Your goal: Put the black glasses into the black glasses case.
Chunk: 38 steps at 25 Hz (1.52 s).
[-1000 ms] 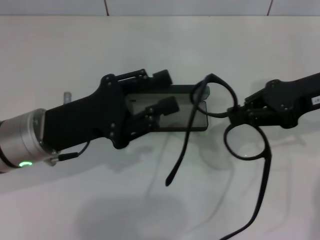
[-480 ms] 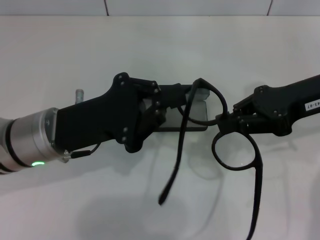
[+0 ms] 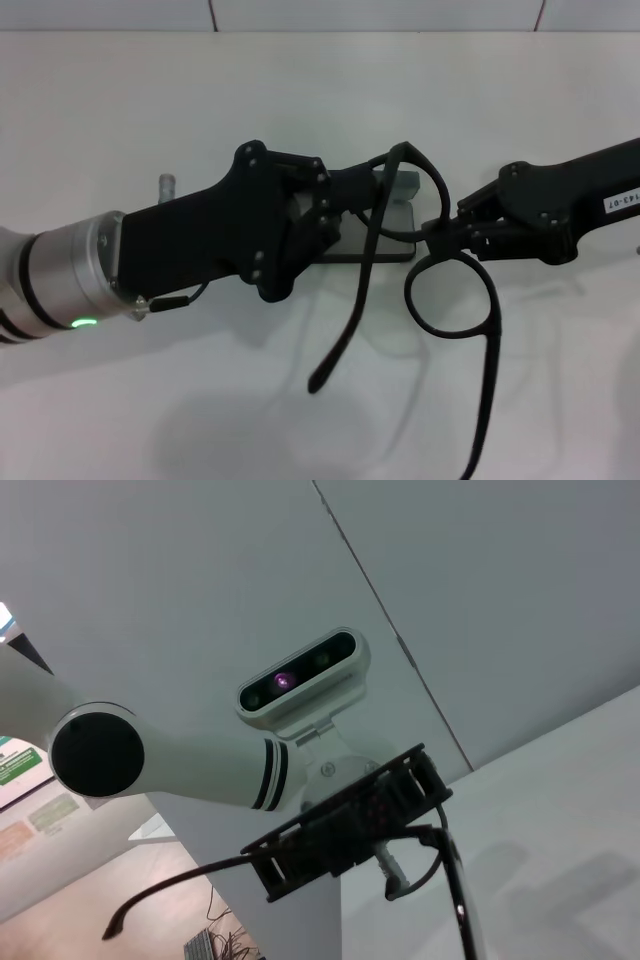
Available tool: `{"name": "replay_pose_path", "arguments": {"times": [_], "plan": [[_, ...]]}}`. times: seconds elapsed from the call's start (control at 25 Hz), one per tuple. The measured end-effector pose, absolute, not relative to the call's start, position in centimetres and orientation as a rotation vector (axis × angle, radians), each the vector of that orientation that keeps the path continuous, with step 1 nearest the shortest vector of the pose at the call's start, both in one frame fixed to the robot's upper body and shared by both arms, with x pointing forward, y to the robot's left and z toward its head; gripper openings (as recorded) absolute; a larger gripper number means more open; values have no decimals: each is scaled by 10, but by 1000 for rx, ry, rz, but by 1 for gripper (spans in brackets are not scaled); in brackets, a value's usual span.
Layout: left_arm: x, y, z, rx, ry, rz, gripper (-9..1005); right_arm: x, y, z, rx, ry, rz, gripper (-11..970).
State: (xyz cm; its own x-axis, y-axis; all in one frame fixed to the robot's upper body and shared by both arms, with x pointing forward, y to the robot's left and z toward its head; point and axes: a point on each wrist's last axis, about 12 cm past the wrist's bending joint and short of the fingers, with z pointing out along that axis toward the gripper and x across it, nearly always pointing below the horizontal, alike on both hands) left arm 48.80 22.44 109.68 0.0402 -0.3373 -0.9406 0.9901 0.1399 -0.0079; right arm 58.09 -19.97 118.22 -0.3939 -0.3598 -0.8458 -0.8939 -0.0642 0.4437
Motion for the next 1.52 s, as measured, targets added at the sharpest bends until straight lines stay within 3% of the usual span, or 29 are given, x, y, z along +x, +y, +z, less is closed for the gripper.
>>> {"name": "replay_pose_path", "arguments": {"times": [0.6, 1.52], "plan": [[489, 243, 1095, 772, 1026, -1126, 19, 579, -197, 1186, -1376, 1714, 1494, 71], [484, 222, 1102, 876, 933, -1283, 20, 579, -181, 1176, -1357, 1724, 1526, 70]]}}
